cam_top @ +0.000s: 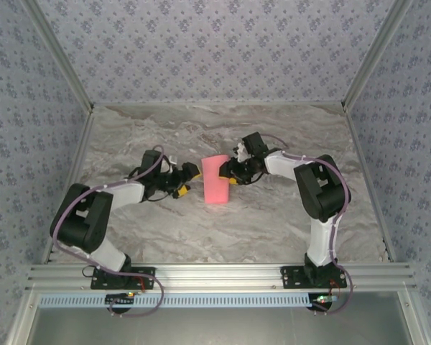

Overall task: Fold a paper plane with a square sheet of paper (pick it up from the middle)
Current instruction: First fold in half a square sheet of paper at the center of the table.

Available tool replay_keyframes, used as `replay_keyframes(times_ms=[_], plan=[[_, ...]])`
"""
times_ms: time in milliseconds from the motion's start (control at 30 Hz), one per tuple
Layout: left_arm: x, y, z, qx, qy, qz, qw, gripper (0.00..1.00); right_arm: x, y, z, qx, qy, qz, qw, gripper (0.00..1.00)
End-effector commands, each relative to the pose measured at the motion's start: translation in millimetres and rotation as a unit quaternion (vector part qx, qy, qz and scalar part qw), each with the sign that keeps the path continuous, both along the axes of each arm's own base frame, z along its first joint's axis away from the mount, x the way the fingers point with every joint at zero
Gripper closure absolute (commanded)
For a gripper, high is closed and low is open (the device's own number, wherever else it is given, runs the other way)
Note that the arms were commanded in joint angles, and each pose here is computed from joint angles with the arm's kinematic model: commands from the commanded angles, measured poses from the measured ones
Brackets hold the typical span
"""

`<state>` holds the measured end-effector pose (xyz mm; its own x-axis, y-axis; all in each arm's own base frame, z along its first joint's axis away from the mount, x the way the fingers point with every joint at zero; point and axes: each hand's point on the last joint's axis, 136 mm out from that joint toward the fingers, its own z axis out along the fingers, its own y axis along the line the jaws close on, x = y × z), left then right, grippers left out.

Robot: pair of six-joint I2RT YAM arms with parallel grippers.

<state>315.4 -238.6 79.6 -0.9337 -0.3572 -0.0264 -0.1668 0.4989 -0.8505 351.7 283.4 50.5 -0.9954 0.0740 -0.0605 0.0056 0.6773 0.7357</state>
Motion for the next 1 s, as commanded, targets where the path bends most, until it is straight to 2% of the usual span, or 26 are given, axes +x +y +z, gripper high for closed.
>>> replay_keyframes(times_ms=[0, 500, 667, 833, 967], plan=[[12, -26, 26, -0.046, -0.043, -0.031, 0.997, 0.14, -4, -2, 7, 0.029, 0.010, -0.003, 1.000, 0.56], [21, -55, 14, -0.076, -0.047, -0.056, 0.994, 0.52, -1, -11, 12, 0.062, 0.024, -0.029, 0.997, 0.53], [23, -58, 19, -0.085, -0.060, -0.058, 0.993, 0.75, 1, -14, 16, 0.066, 0.023, -0.035, 0.997, 0.52], [30, -63, 27, -0.084, -0.081, -0.064, 0.991, 0.98, 6, -28, 28, 0.041, -0.005, -0.043, 0.998, 0.46], [28, -74, 35, -0.084, -0.095, -0.082, 0.988, 1.00, 8, -49, 32, 0.007, -0.025, -0.066, 0.997, 0.39]])
